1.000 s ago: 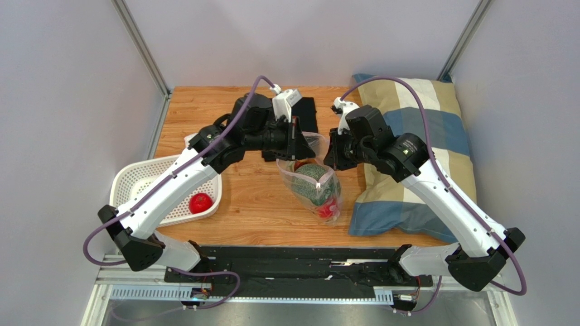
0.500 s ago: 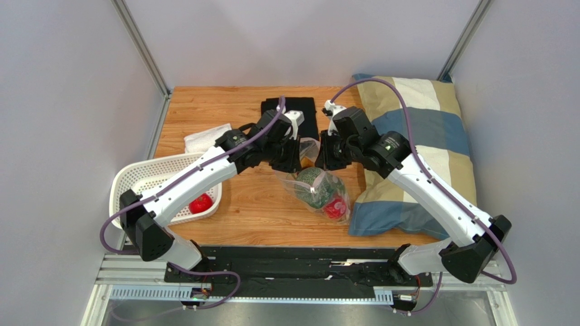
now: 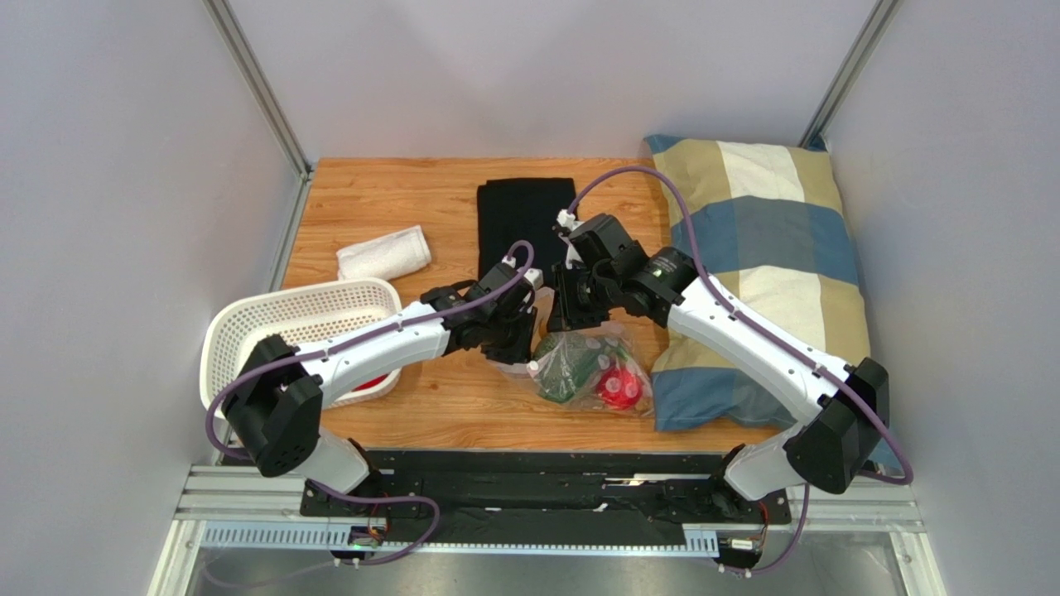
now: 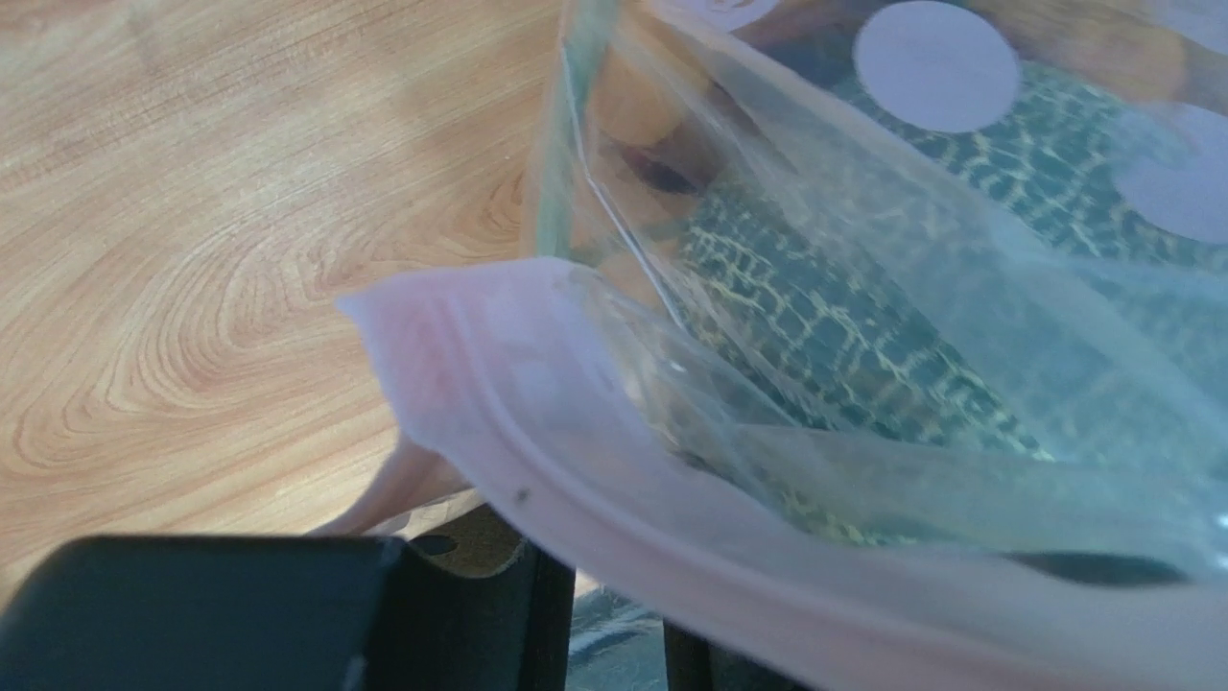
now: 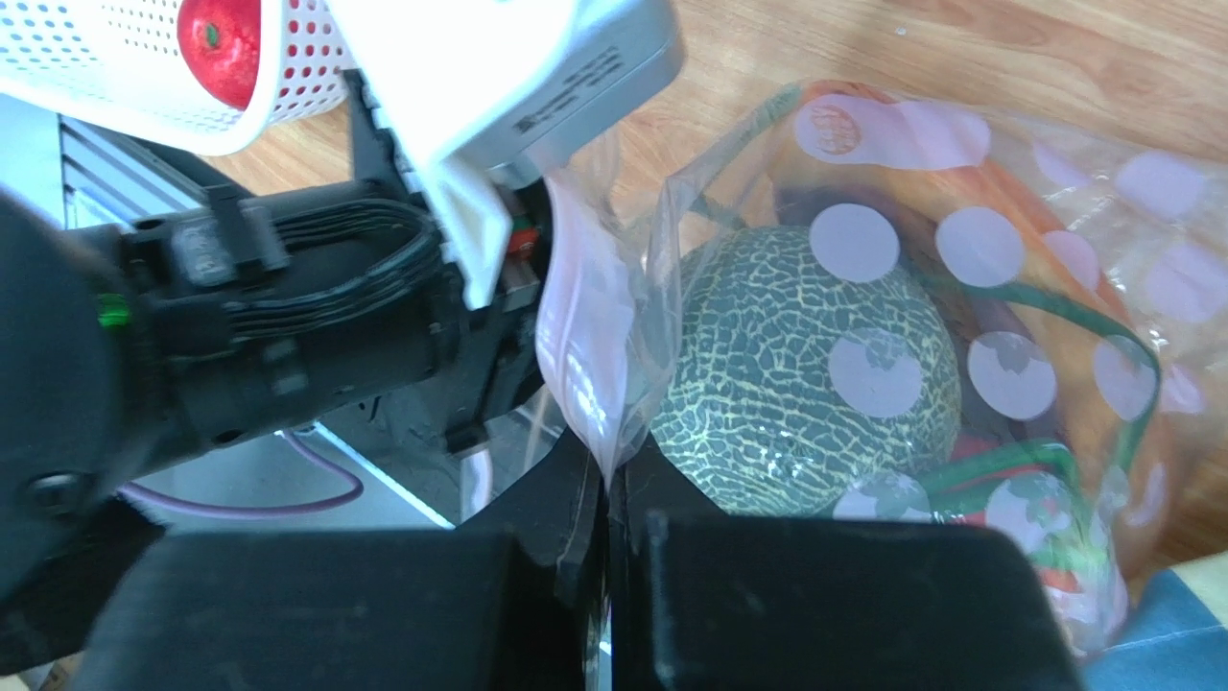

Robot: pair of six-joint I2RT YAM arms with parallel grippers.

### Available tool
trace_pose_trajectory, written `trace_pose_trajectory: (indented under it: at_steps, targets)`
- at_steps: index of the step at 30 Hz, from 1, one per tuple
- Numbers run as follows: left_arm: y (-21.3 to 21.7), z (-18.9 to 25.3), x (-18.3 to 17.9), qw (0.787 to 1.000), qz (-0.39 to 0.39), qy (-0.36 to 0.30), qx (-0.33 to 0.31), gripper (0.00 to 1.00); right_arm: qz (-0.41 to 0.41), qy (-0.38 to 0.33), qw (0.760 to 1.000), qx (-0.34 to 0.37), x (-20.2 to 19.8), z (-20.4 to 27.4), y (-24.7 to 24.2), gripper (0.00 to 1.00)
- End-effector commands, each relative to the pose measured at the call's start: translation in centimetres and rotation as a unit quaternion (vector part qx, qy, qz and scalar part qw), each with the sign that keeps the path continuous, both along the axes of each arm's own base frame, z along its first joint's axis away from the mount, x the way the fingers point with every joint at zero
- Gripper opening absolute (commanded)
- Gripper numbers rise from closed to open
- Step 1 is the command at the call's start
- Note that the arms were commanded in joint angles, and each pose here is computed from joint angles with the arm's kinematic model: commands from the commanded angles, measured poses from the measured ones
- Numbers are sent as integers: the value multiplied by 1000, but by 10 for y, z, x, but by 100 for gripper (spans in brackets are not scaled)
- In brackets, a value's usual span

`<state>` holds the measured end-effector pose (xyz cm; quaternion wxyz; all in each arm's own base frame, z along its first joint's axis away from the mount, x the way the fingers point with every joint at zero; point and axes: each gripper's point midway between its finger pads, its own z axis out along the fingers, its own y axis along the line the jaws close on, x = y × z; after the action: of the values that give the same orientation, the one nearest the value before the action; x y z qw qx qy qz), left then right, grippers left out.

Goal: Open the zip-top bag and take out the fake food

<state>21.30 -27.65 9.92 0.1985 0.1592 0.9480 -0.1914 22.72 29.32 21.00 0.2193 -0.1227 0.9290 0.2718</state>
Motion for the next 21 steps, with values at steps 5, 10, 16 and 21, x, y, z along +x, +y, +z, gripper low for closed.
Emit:
trace_pose_trajectory:
  at_steps: [5, 10, 16, 21]
  targets:
    - [6, -27, 12, 999, 39, -24, 9, 35, 11, -1, 1000, 20, -1, -6, 19, 0]
    - [22, -45, 13, 997, 62, -24, 49, 37, 22, 9, 1000, 6, -4, -20, 25, 0]
    - [34, -61, 11, 995, 70, -24, 70, 38, 28, 20, 999, -6, -7, -34, 30, 0]
    - [23, -84, 3, 996, 63, 12, 60, 37, 26, 27, 999, -9, -8, -42, 30, 0]
